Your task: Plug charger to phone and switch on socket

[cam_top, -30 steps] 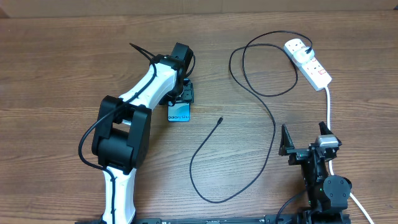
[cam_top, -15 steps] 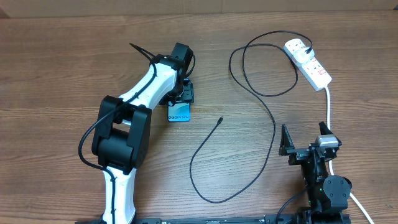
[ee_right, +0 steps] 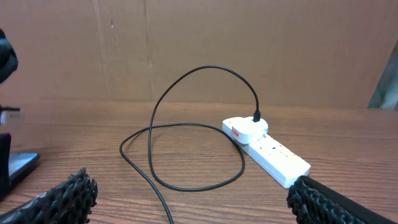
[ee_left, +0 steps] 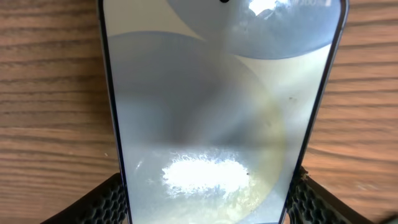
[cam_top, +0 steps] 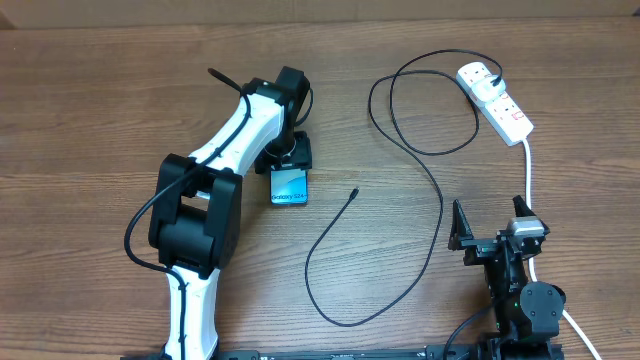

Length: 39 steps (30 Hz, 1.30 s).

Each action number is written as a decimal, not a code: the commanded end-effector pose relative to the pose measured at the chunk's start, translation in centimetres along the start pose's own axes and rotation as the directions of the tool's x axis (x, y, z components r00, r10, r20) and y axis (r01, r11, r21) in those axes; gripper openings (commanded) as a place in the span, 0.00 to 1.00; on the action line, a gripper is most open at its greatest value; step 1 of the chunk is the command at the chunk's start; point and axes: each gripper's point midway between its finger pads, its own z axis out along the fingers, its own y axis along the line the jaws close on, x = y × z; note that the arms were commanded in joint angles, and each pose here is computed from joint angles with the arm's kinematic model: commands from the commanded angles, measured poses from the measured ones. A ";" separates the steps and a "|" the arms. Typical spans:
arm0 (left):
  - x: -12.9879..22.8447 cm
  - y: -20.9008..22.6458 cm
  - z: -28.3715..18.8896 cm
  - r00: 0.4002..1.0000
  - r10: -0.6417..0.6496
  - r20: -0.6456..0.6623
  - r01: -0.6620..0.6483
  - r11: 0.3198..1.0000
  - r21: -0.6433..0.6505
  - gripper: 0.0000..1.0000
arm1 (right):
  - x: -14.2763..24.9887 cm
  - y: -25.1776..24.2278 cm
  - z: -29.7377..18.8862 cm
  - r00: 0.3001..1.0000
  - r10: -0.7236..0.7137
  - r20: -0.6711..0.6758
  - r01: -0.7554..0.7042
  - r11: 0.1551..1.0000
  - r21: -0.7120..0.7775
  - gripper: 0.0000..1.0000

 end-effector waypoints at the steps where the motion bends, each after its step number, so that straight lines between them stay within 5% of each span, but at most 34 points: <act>1: -1.0 -1.9 -2.0 1.000 -0.020 0.005 0.019 0.994 0.111 0.64 | 0.1 0.0 0.0 1.000 -0.005 0.008 0.005 1.000 0.002 1.00; 12: 0.6 -6.2 -5.3 0.988 -0.009 -0.153 0.075 0.898 0.433 0.62 | 0.1 0.0 0.0 1.000 -0.004 0.008 0.004 1.000 0.002 1.00; 26: 0.8 -9.3 -13.2 0.934 0.089 -0.346 0.260 0.497 0.828 0.62 | 0.1 0.0 0.0 1.000 -0.005 0.008 0.005 1.000 0.002 1.00; 39: 0.4 -9.1 -17.8 0.896 0.158 -0.416 0.367 0.266 0.891 0.63 | 0.1 0.0 0.0 1.000 -0.004 0.008 0.004 1.000 0.002 1.00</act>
